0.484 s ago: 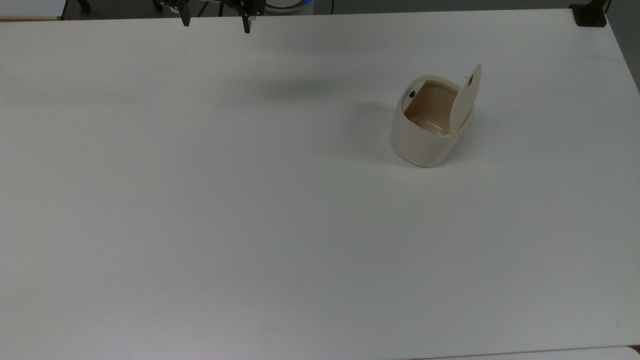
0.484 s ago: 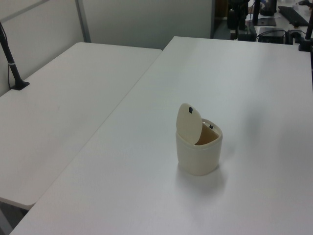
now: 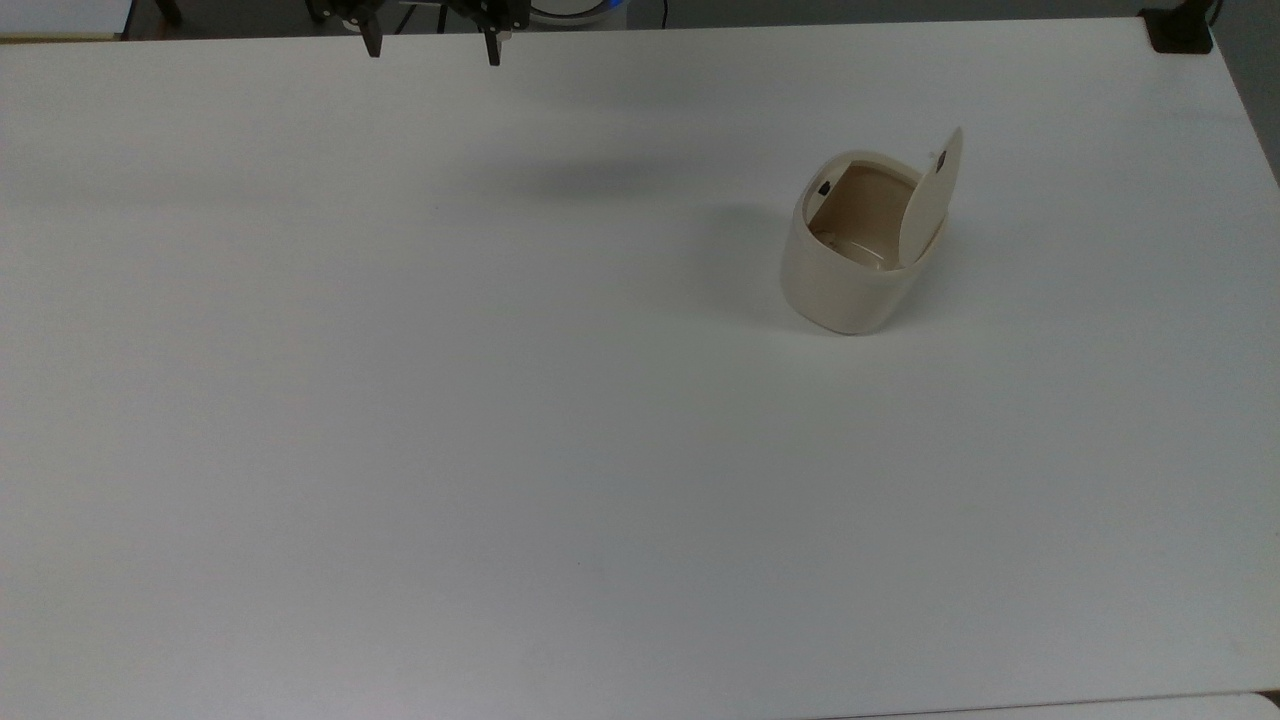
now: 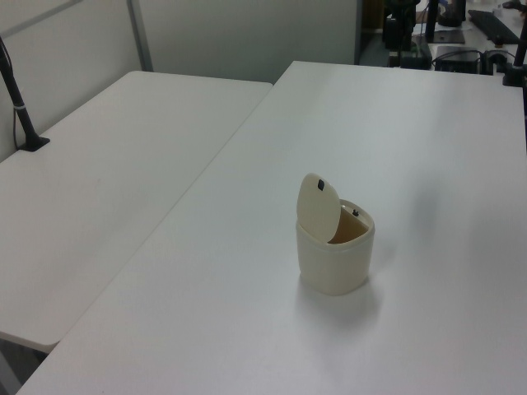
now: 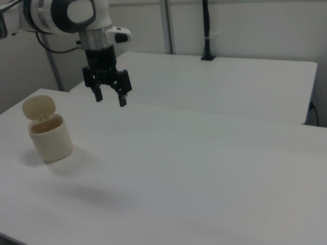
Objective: Close the trash bin
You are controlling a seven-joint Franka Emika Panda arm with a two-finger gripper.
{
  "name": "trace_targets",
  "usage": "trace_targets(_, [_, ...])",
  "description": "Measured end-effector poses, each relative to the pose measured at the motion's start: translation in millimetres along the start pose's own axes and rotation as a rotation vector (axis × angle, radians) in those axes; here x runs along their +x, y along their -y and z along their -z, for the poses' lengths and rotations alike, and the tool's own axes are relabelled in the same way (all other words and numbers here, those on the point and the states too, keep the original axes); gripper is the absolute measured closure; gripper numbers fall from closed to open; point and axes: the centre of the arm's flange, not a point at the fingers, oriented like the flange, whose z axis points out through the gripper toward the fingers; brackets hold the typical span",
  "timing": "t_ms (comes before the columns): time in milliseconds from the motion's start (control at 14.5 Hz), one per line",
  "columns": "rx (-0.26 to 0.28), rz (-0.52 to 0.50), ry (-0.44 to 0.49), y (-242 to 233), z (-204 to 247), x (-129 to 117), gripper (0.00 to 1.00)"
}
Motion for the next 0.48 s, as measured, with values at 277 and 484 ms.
trace_targets(277, [0.0,0.039,0.0,0.0,-0.5,0.2,0.19])
trace_targets(484, [0.001,0.161,0.009,1.5,-5.2,1.4,0.52])
